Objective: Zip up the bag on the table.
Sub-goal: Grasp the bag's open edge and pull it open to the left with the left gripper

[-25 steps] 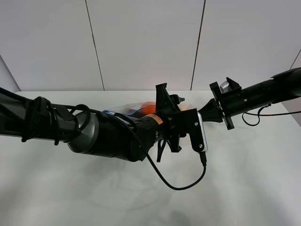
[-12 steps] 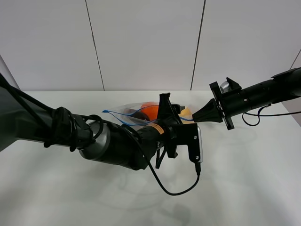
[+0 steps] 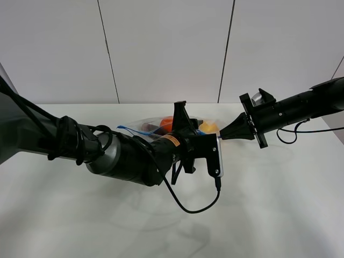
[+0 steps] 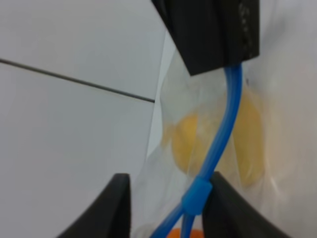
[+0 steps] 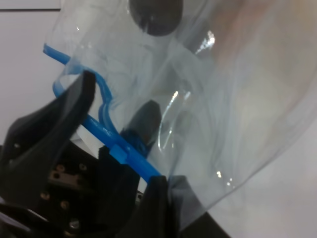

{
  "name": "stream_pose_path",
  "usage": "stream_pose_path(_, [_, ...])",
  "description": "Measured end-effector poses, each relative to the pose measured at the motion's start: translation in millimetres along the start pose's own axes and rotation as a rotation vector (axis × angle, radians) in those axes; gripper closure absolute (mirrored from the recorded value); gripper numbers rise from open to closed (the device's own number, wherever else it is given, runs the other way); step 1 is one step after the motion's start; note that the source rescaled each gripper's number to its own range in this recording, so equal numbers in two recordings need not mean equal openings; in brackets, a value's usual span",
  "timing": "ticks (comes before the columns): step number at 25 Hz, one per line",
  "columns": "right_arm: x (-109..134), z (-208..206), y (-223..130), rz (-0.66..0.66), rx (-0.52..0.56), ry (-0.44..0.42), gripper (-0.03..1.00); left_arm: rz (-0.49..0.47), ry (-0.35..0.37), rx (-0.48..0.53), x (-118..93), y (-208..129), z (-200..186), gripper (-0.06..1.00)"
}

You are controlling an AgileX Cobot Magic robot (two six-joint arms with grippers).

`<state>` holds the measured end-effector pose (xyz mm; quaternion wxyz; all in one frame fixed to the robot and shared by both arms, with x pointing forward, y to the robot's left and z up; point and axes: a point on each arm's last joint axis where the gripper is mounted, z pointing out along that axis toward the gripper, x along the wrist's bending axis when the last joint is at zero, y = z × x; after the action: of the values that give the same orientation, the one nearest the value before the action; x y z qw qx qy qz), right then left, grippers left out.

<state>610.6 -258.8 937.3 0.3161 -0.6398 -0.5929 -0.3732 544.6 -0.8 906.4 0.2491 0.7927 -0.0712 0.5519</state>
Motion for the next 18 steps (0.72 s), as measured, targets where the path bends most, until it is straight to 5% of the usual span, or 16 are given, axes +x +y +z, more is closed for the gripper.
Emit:
stream_pose_path(5, [0.1,0.0,0.1,0.0,-0.001,0.001,0.97,0.004,0.0,-0.003,0.0,0.3,0.0,0.59])
stream_pose_path(18, [0.8,0.0,0.6,0.012,-0.007,0.008,0.97,0.001,-0.024,0.003,-6.8,-3.8,-3.5,0.6])
